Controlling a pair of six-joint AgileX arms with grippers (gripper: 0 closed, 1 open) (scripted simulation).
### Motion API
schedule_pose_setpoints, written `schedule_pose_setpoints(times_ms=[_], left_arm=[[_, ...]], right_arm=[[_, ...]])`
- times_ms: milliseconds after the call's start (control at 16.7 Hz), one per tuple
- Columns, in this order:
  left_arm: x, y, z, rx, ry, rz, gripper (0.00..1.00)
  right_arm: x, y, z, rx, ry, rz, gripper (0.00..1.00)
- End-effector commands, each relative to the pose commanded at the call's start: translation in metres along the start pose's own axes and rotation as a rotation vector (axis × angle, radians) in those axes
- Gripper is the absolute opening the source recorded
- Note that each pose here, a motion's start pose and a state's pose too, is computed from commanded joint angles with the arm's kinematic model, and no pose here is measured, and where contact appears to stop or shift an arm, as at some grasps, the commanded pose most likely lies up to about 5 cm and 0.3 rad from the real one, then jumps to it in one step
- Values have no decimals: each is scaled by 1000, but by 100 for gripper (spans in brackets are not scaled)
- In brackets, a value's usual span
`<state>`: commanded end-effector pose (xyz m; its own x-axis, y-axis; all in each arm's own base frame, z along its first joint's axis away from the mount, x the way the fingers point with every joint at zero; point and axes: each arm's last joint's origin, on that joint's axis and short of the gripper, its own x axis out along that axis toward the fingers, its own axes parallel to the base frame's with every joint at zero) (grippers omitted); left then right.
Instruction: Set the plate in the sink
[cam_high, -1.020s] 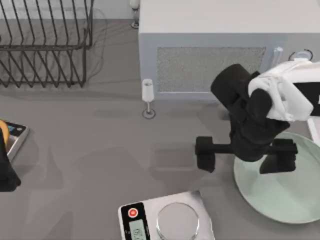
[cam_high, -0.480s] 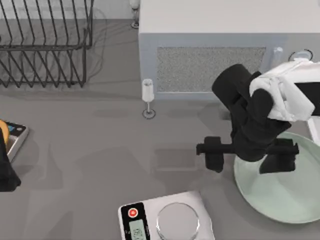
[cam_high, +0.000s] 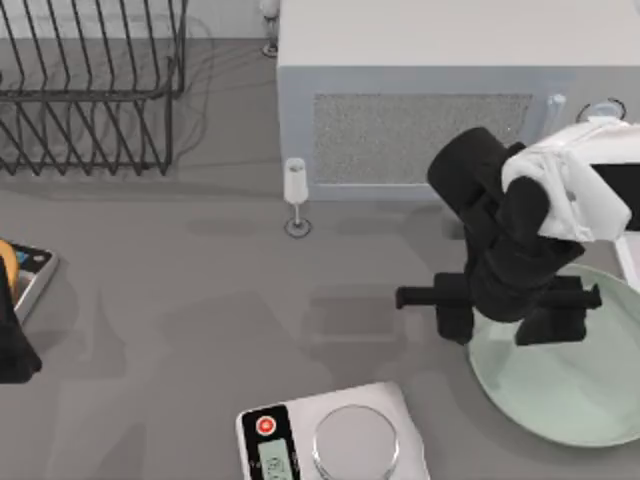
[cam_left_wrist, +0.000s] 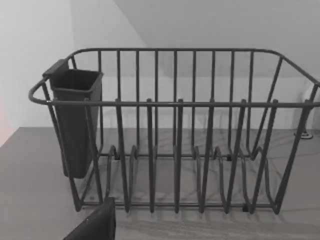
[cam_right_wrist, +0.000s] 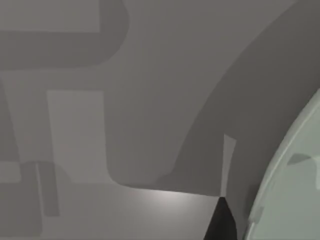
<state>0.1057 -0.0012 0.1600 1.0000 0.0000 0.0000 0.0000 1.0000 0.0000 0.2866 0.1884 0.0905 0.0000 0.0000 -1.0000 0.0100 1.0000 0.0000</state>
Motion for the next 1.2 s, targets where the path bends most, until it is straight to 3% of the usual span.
schedule_pose_setpoints(times_ms=[420, 480, 780, 960, 1200], left_arm=[[0, 0, 0, 0, 0, 0, 100], [0, 0, 0, 0, 0, 0, 100], [0, 0, 0, 0, 0, 0, 100], [0, 0, 0, 0, 0, 0, 100], [0, 0, 0, 0, 0, 0, 100]], right_arm=[[0, 0, 0, 0, 0, 0, 0], [-32, -5, 4, 9, -94, 37, 0], [-53, 7, 11, -5, -81, 32, 0], [-97, 20, 21, -18, -71, 29, 0], [-184, 22, 27, -13, -65, 24, 0]])
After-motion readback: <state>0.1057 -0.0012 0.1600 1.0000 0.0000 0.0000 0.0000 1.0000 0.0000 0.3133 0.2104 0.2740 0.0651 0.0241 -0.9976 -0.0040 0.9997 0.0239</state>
